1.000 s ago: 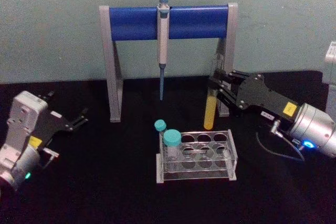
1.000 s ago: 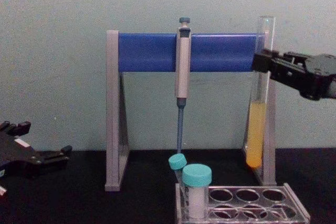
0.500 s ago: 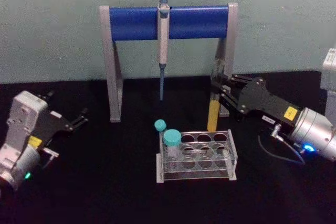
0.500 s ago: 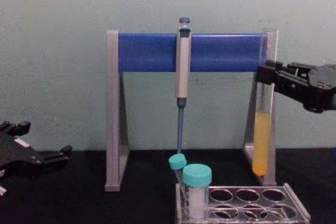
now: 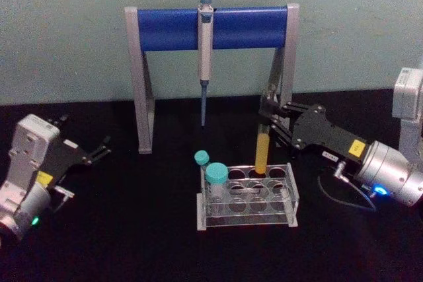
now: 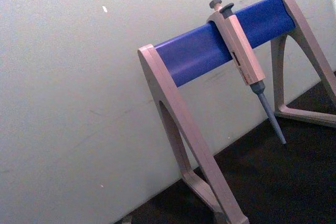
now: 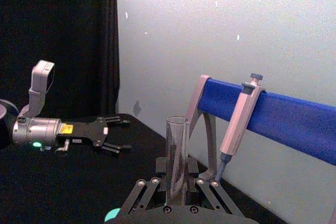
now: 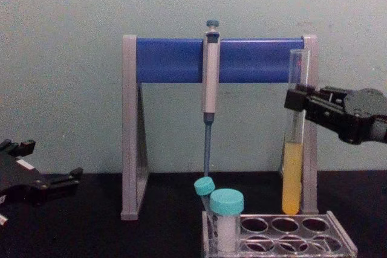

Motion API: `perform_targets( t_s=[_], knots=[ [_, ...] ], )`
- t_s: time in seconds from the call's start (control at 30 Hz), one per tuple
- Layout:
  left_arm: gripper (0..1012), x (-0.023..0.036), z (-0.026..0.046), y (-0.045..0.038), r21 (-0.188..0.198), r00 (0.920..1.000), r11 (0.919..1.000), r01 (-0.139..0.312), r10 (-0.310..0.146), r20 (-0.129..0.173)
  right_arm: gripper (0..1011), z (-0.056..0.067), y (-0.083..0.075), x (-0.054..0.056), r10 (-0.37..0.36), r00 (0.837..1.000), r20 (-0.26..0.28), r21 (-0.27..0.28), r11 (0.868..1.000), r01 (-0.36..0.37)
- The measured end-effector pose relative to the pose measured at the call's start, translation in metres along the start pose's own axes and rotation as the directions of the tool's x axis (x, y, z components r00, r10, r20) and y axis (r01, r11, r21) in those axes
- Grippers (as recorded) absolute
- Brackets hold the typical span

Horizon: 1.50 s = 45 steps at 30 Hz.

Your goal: Pick up the test tube from the test tube rack, shake it, then place it back into the test tube rack.

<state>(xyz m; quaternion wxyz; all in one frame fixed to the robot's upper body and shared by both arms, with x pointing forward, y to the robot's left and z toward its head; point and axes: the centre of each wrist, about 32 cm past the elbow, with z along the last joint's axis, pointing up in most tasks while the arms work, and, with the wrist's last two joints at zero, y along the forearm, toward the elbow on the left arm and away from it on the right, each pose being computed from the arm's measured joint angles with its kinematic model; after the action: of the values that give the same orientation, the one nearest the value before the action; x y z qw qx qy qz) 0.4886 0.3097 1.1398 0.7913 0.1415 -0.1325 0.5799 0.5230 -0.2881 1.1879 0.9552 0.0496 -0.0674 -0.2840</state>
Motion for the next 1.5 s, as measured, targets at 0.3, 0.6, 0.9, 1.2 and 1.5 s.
perform_targets(
  t_s=[0.3, 0.6, 0.9, 1.2, 1.5],
  knots=[
    [1001, 0.0000, 0.0000, 0.0000, 0.000, 1.0000, 1.0000, 0.000, 0.000, 0.000, 228, -0.010, 0.002, 0.002, -0.003, 1.000, -0.025, -0.014, 1.000, 0.002],
    [1001, 0.0000, 0.0000, 0.0000, 0.000, 1.0000, 1.0000, 0.000, 0.000, 0.000, 228, -0.017, 0.004, 0.004, -0.011, 0.999, -0.041, -0.031, 0.999, 0.009],
    [1001, 0.0000, 0.0000, 0.0000, 0.000, 1.0000, 1.0000, 0.000, 0.000, 0.000, 228, -0.020, 0.006, 0.004, -0.014, 0.999, -0.047, -0.049, 0.999, 0.012],
    [1001, 0.0000, 0.0000, 0.0000, 0.000, 1.0000, 1.0000, 0.000, 0.000, 0.000, 227, -0.023, 0.007, 0.005, -0.015, 0.998, -0.053, -0.064, 0.998, 0.011],
    [1001, 0.0000, 0.0000, 0.0000, 0.000, 1.0000, 1.0000, 0.000, 0.000, 0.000, 228, -0.026, 0.008, 0.006, -0.014, 0.998, -0.056, -0.083, 0.997, 0.009]
  ],
)
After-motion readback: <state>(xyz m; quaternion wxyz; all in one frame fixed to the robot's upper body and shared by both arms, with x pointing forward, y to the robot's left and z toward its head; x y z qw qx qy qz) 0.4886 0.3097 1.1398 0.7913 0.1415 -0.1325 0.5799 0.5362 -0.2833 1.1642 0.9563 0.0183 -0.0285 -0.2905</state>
